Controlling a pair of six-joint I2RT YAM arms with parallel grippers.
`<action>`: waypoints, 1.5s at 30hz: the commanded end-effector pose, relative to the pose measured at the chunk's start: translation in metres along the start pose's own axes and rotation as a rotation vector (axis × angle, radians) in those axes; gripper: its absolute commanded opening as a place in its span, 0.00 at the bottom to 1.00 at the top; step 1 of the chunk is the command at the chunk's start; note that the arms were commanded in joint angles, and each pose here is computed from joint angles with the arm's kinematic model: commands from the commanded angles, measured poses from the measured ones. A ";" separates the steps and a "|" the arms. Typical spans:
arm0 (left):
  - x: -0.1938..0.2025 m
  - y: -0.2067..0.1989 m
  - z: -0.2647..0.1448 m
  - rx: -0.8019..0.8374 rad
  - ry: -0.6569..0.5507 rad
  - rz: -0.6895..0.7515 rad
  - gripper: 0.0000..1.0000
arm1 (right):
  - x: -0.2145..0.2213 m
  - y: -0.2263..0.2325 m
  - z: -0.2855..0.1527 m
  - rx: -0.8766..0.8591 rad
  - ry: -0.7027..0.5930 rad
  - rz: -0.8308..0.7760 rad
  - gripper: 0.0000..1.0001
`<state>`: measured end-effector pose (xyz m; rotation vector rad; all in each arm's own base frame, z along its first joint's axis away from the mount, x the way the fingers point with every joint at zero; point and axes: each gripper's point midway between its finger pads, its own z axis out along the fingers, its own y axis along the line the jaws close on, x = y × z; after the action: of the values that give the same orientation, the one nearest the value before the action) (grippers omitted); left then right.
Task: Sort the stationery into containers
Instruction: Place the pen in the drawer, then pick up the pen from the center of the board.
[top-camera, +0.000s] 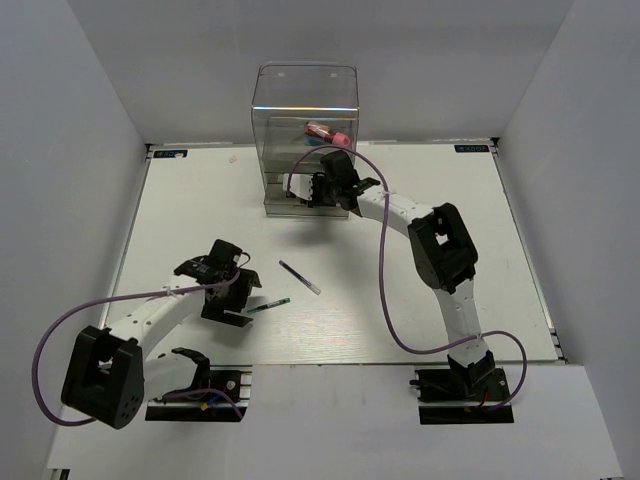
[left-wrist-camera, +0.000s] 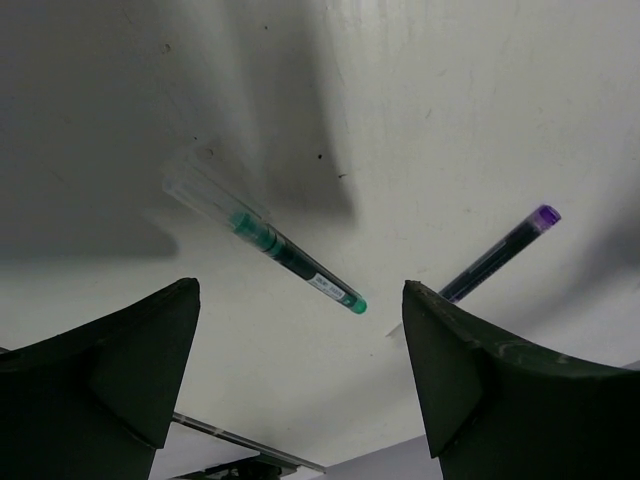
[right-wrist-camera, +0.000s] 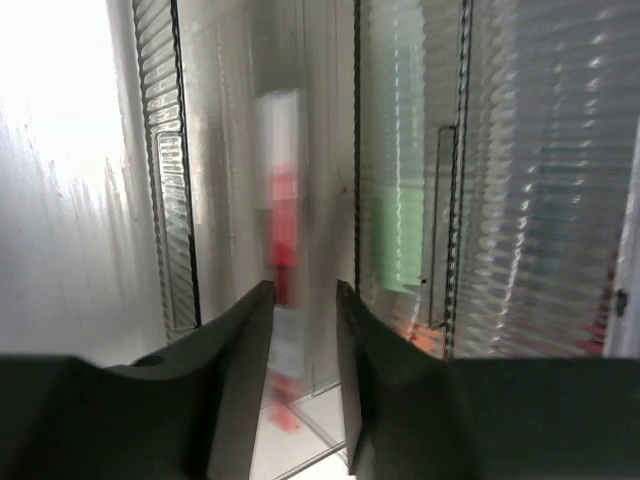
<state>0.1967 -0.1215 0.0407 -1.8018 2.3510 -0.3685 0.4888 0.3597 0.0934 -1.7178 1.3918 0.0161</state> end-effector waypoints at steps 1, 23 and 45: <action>0.003 -0.007 0.001 0.003 0.012 -0.011 0.91 | -0.021 -0.030 -0.012 0.071 -0.050 0.000 0.39; 0.004 -0.005 0.041 -0.191 -0.020 -0.001 0.49 | -0.040 0.040 -0.124 -0.026 -0.178 0.457 0.90; 0.016 -0.158 -0.013 0.312 0.013 0.121 0.04 | 0.009 0.082 -0.147 -0.075 -0.052 0.512 0.86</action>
<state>0.2982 -0.1667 0.0611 -1.6195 2.3423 -0.5555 0.3547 0.2683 0.1103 -1.3923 1.7989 0.4102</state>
